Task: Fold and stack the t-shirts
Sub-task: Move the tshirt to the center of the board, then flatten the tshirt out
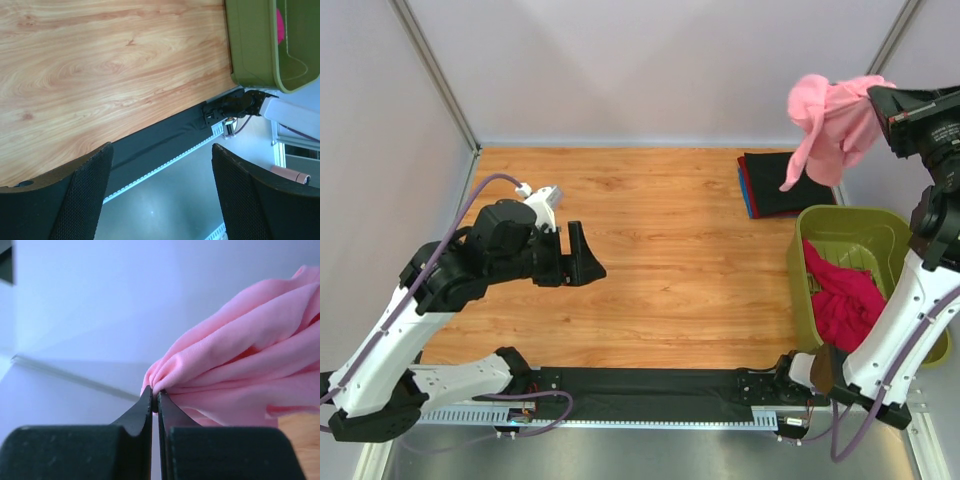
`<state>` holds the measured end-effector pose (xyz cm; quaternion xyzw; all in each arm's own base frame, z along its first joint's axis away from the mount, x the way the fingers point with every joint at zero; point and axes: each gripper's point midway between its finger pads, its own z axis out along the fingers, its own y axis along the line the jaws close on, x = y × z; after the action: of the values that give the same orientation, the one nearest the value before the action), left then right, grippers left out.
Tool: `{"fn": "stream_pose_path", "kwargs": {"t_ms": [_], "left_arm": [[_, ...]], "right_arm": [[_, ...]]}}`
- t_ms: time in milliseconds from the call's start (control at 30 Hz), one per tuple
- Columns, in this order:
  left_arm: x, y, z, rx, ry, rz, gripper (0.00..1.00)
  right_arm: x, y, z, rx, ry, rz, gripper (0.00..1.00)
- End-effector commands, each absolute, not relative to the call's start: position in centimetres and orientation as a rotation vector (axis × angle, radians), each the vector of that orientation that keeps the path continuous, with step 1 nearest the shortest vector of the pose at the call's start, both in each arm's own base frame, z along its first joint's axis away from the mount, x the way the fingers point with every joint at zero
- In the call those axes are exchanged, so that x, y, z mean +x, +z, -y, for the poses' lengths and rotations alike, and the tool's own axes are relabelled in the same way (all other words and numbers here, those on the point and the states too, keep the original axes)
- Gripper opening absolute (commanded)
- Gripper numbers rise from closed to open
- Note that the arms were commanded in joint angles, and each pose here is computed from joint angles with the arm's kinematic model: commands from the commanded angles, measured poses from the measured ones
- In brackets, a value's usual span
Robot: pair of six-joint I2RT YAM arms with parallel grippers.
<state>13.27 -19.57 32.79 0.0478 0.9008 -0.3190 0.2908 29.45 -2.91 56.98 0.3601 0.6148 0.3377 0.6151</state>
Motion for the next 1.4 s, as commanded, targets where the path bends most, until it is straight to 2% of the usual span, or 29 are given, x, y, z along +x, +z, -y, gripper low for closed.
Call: {"fn": "stream_pose_path", "kwargs": {"t_ms": [0, 67, 100, 167, 200, 233, 267, 300, 367, 467, 533, 600, 667, 700, 800, 1033, 1233, 1367], "left_arm": [[13.6, 34.8, 18.9, 0.061, -0.876, -2.327, 0.86], [13.3, 34.7, 18.2, 0.030, -0.861, -2.335, 0.86], [13.4, 34.4, 17.7, 0.001, -0.835, -2.340, 0.86], [13.3, 34.5, 16.8, -0.036, -0.826, -2.321, 0.87], [13.2, 34.2, 16.5, -0.052, -0.813, -2.321, 0.88], [13.2, 34.2, 16.2, -0.072, -0.811, -2.320, 0.88], [13.0, 34.2, 15.8, -0.082, -0.810, -2.319, 0.88], [12.8, 33.7, 15.2, -0.110, -0.781, -2.337, 0.88], [12.5, 33.1, 14.2, -0.154, -0.739, -2.349, 0.88], [12.0, 31.4, 13.0, -0.200, -0.686, -2.381, 0.88], [11.7, 29.9, 12.7, -0.220, -0.661, -2.415, 0.88], [11.7, 28.7, 12.8, -0.244, -0.658, -2.432, 0.88], [11.8, 28.0, 13.2, -0.262, -0.668, -2.444, 0.88], [11.9, 27.3, 14.0, -0.254, -0.694, -2.460, 0.88], [12.1, 25.6, 16.4, -0.219, -0.773, -2.522, 0.88], [13.7, 18.8, 21.3, -0.272, -1.028, -2.709, 0.85], [15.2, 12.7, 21.9, -0.314, -0.942, -2.858, 0.82], [15.9, 9.9, 22.0, -0.346, -0.911, -2.871, 0.79]], "right_arm": [[25.9, 64.4, -4.2, 0.557, 1.147, -1.317, 0.00], [25.1, 63.7, -7.0, 0.507, 1.233, -1.372, 0.00], [26.4, 61.1, -7.6, 0.544, 1.262, -1.443, 0.00], [25.3, 57.2, -10.9, 0.494, 1.290, -1.588, 0.00], [26.1, 54.4, -11.2, 0.548, 1.247, -1.647, 0.00], [27.3, 49.1, -12.4, 0.597, 1.234, -1.787, 0.00], [25.8, 47.1, -14.9, 0.538, 1.278, -1.847, 0.00], [26.9, 41.9, -16.0, 0.594, 1.246, -1.955, 0.00], [25.5, 37.9, -20.2, 0.489, 1.279, -2.076, 0.00], [24.2, 29.8, -24.5, 0.410, 1.183, -2.281, 0.00], [23.8, 24.3, -26.1, 0.404, 1.091, -2.433, 0.07], [21.9, 18.1, -24.6, 0.472, 0.802, -2.646, 0.15], [19.4, 14.3, -21.0, 0.529, 0.529, -2.789, 0.23], [18.9, 13.9, -20.3, 0.523, 0.486, -2.807, 0.32], [17.9, 14.5, -18.7, 0.426, 0.429, -2.810, 0.43], [15.2, 13.4, -16.0, 0.316, 0.282, -2.891, 0.46], [16.3, 14.4, -17.8, 0.161, 0.455, -2.817, 0.52], [15.1, 12.6, -19.1, 0.082, 0.574, -2.861, 0.56]]}}
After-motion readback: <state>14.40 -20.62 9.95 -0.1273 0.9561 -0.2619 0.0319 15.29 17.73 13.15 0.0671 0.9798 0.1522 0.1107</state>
